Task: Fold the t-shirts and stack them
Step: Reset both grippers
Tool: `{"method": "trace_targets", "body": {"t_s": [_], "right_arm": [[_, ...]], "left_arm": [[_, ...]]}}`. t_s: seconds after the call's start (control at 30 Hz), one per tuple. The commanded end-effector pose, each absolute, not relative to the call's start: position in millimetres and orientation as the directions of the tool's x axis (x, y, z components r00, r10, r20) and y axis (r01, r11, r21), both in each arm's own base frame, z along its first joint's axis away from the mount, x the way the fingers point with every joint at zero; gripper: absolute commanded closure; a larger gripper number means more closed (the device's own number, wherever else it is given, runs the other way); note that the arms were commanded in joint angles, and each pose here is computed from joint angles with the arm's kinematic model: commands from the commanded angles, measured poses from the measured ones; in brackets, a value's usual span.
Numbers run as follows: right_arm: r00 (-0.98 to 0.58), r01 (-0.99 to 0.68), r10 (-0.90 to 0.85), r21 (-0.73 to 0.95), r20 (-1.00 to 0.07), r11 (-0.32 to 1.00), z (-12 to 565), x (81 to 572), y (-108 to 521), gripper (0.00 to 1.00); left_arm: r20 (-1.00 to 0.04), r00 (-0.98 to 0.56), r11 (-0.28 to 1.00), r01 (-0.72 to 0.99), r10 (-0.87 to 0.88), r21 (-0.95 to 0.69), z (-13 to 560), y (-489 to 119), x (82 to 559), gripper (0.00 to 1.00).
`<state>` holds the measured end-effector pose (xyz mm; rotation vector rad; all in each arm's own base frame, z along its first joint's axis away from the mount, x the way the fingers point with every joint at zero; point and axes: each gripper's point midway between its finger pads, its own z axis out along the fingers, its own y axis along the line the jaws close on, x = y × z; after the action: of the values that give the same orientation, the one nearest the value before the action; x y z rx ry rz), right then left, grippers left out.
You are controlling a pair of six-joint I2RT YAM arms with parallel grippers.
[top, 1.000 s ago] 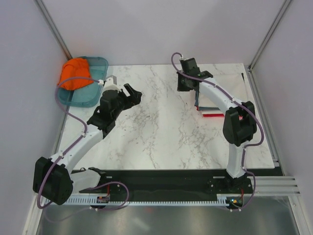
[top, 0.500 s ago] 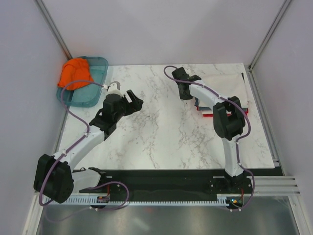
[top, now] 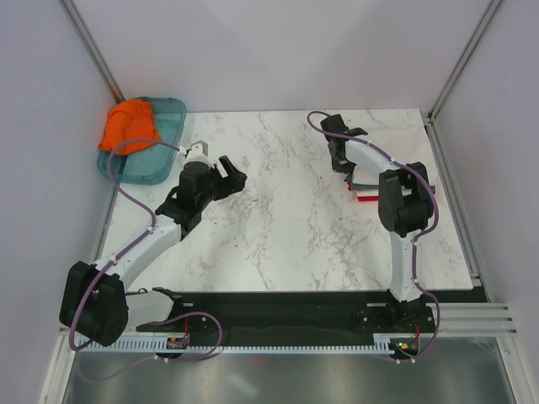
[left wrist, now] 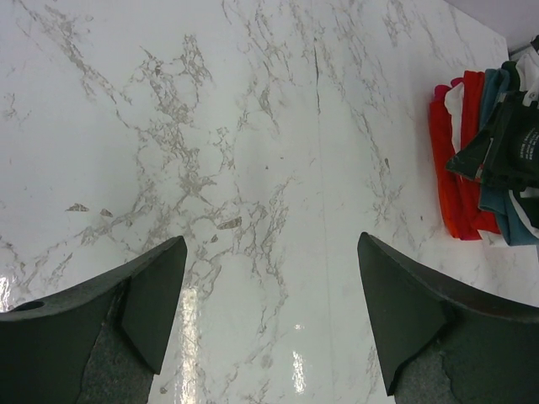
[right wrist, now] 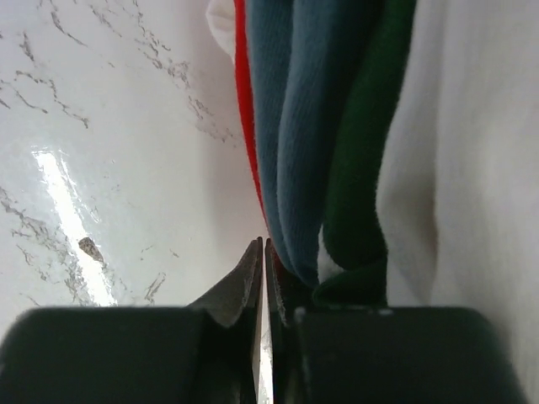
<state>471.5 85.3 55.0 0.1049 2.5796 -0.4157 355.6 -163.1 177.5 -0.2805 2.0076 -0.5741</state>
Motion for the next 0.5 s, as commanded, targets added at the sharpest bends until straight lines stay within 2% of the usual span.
{"method": "trace_targets", "body": {"t_s": [0.0,0.03,0.07,0.33,0.43,0.47], "right_arm": [[-0.816,0.147,-0.01,-0.225,-0.577,0.963,92.3,476.5,90.8,0.87],[-0.809,0.13,-0.016,-0.206,-0.587,0.97,97.2,476.9,97.6,0.86],[-0.796,0.119,-0.024,-0.195,-0.605,0.973,105.7,477.1,103.6,0.8],[-0.663,-0.035,-0.103,-0.107,-0.742,0.994,158.9,459.8,178.9,0.63],[-0.599,-0.083,-0.105,-0.069,-0.794,0.994,176.3,441.2,196.1,0.39],[-0.585,-0.104,-0.111,-0.061,-0.803,0.993,177.8,423.6,197.4,0.23]], "left_arm": [[-0.769,-0.464,0.854,0.049,-0.439,-0.517,182.9,-162.3,360.1,0.11],[-0.769,-0.465,0.855,0.047,-0.438,-0.516,182.3,-161.8,360.5,0.11],[-0.768,-0.462,0.854,0.043,-0.443,-0.518,182.9,-160.2,361.1,0.11],[-0.781,-0.444,0.868,0.014,-0.439,-0.496,178.1,-147.0,355.3,0.11],[-0.788,-0.447,0.881,0.001,-0.424,-0.474,172.6,-140.7,350.0,0.11],[-0.789,-0.45,0.885,-0.005,-0.417,-0.465,168.2,-138.2,347.3,0.11]]}}
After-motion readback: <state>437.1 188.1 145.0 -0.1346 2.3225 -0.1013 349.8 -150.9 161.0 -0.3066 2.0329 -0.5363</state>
